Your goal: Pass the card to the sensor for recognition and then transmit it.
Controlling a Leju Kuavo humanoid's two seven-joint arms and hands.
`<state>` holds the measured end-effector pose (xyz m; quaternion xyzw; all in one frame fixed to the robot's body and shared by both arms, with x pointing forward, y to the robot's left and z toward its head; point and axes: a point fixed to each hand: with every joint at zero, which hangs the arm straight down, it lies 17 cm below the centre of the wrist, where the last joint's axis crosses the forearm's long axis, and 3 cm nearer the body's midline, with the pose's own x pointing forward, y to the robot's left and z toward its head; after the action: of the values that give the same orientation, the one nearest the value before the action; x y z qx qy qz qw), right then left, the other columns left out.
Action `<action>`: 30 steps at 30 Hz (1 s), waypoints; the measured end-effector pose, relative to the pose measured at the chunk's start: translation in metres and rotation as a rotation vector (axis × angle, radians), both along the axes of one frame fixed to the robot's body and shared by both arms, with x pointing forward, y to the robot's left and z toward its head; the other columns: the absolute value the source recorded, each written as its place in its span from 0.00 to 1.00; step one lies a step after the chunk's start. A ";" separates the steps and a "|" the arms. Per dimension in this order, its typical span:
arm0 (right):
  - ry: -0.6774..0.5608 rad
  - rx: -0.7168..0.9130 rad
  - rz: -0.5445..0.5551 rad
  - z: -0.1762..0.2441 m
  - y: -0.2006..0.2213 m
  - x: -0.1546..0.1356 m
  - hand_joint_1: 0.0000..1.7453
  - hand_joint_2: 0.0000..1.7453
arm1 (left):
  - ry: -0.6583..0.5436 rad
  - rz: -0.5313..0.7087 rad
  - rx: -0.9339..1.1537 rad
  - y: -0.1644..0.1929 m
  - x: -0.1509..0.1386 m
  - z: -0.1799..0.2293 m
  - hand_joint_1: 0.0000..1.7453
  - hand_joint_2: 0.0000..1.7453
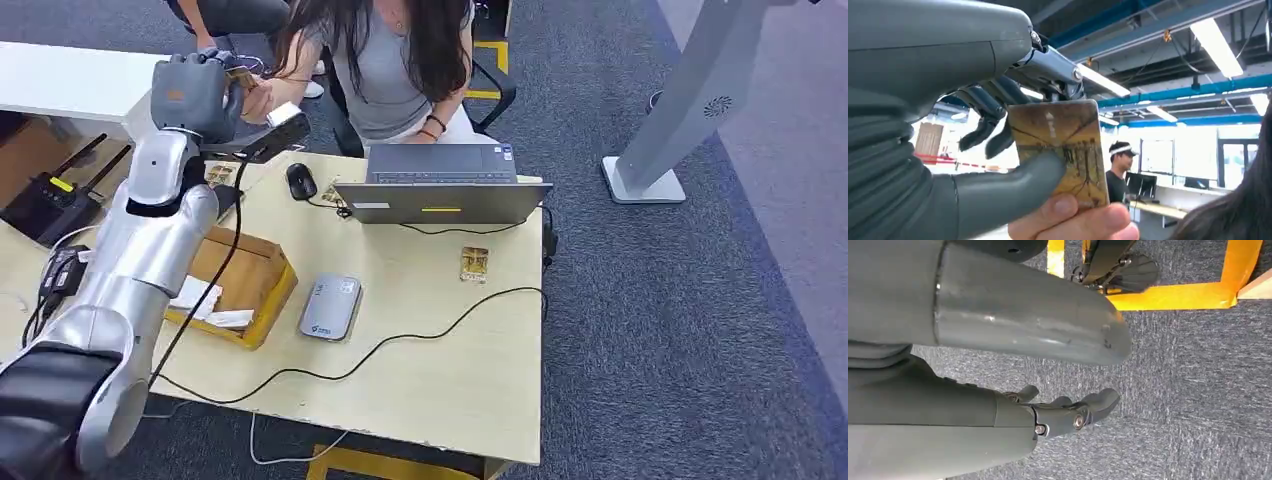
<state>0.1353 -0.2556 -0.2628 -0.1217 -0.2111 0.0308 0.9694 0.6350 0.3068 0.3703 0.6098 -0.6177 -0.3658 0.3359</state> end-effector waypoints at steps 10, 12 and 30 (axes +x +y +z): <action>-0.007 0.009 -0.027 0.000 0.000 -0.003 0.00 0.00 | 0.050 -0.222 -0.217 -0.028 -0.031 -0.068 0.00 1.00; -0.001 0.011 -0.047 -0.001 -0.001 -0.007 0.00 0.00 | 0.044 -0.311 -0.303 -0.036 -0.061 -0.090 0.00 1.00; 0.003 0.004 -0.260 -0.003 -0.015 -0.029 0.00 0.00 | -0.306 -0.420 -1.335 0.224 -0.373 -0.153 0.00 1.00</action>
<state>0.1060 -0.2704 -0.2659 -0.1460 -0.1921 -0.0955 0.9657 0.2622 0.5307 0.2176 0.1868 -0.8542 0.1232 0.4694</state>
